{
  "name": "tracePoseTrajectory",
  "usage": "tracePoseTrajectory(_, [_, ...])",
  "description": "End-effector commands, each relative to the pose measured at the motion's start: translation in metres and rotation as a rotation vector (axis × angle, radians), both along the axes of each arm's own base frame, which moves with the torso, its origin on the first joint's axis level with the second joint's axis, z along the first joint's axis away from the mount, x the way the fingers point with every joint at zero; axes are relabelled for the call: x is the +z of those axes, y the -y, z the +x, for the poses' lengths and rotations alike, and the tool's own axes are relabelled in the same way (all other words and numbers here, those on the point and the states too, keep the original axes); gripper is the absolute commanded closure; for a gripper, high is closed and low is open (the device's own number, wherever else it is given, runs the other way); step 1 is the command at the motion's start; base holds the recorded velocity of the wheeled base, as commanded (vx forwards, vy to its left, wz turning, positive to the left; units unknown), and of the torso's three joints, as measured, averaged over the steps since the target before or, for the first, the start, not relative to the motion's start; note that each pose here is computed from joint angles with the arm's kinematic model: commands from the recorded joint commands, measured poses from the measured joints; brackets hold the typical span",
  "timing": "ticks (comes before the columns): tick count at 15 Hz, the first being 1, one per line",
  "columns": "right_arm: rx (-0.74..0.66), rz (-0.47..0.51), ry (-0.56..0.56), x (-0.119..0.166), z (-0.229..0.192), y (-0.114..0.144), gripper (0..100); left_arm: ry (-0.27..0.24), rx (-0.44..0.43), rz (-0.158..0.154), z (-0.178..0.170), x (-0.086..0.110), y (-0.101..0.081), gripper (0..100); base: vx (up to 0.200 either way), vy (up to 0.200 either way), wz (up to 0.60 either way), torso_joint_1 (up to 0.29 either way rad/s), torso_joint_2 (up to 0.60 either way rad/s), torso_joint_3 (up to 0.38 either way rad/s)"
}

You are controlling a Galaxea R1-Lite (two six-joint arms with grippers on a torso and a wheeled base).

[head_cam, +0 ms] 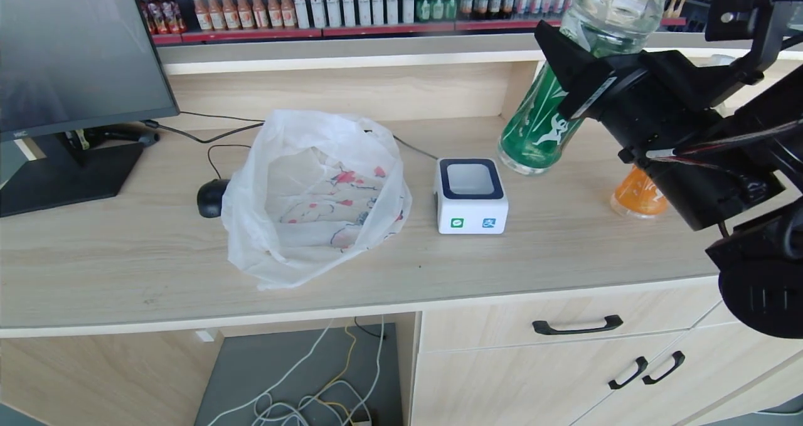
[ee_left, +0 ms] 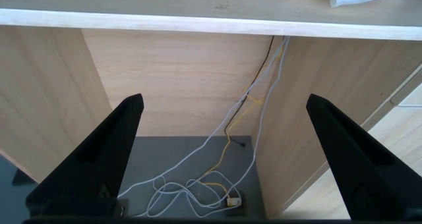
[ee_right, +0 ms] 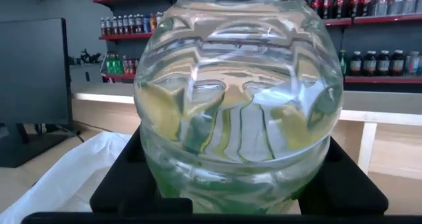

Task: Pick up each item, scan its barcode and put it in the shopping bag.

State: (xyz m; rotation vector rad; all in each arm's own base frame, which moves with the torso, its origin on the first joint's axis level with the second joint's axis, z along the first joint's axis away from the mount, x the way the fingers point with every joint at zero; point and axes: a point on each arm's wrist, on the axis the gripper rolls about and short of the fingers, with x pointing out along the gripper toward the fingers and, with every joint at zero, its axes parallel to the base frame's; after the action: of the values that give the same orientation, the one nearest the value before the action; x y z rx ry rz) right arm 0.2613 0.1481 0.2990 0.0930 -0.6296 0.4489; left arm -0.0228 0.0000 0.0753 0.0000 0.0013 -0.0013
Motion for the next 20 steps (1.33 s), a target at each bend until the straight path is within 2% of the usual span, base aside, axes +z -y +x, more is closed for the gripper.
tracePoseTrajectory(1, [-0.024,-0.008,-0.007,-0.0085,0.0105,0.0019,100,0.0,0.0,0.0,0.0,0.0,0.0,0,0.0,0.0,0.0,0.0,0.0,0.0])
tracePoseTrajectory(9, [-0.024,0.02,0.037,-0.0087,0.0117,0.0013,100,0.0,0.0,-0.002,0.0,0.0,0.0,0,0.0,0.2,0.0,0.001,0.0,0.001])
tracePoseTrajectory(19, [-0.052,0.031,0.02,-0.0098,0.0084,0.0014,100,0.0,0.001,-0.005,0.0,0.0,0.0,0,0.0,0.2,0.0,0.0,0.0,0.002])
tracePoseTrajectory(20, [-0.051,0.027,0.018,-0.0104,0.0072,0.002,100,0.0,0.0,0.002,0.0,0.0,0.0,0,0.0,0.0,0.0,0.0,0.0,0.0])
